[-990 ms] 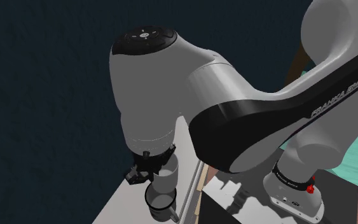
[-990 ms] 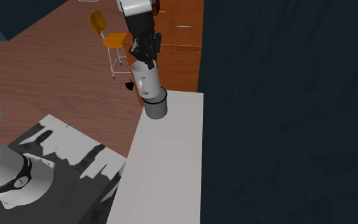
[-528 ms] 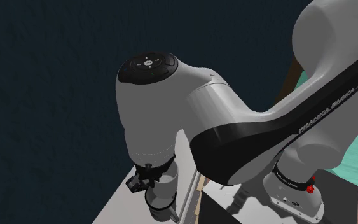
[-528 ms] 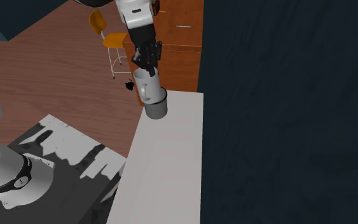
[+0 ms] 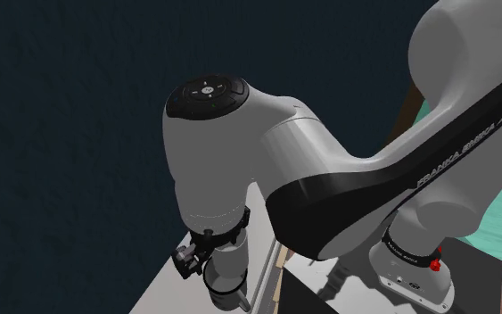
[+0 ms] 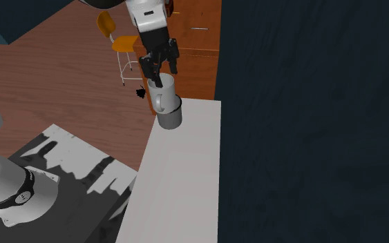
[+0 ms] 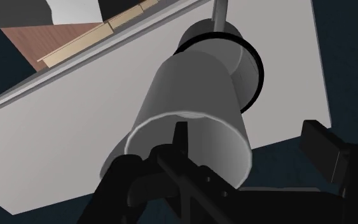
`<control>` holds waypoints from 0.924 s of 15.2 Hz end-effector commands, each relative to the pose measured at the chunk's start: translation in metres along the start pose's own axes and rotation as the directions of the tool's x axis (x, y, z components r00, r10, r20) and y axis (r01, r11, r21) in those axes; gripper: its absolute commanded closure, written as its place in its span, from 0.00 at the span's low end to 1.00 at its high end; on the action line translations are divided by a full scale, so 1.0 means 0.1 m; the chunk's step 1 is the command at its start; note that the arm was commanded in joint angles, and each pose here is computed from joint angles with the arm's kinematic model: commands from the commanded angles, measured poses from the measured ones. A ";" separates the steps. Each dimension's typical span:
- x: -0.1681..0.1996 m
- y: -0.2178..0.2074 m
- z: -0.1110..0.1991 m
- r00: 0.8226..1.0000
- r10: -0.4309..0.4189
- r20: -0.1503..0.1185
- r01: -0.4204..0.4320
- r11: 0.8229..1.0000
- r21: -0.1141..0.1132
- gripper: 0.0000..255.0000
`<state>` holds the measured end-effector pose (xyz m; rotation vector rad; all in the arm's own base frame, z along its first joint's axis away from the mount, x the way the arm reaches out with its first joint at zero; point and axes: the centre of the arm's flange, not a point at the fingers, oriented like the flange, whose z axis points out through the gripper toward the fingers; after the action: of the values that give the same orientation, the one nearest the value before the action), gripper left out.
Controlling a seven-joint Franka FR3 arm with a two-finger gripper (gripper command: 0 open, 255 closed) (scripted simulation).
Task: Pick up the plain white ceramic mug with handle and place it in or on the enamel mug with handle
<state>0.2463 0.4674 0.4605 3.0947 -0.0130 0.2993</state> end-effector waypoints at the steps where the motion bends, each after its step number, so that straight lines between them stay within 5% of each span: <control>1: 0.00 0.00 0.00 1.000 0.000 0.000 0.000 1.000 0.000 0.00; 3: -0.01 0.00 0.01 1.000 0.000 0.000 0.000 1.000 -0.001 0.00; 7: -0.01 0.00 -0.49 1.000 0.000 0.000 0.000 1.000 -0.001 0.00; 14: -0.01 0.00 -0.49 1.000 0.000 0.000 0.000 1.000 -0.001 0.00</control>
<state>0.2361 0.4694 0.5087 3.0943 -0.0129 0.2986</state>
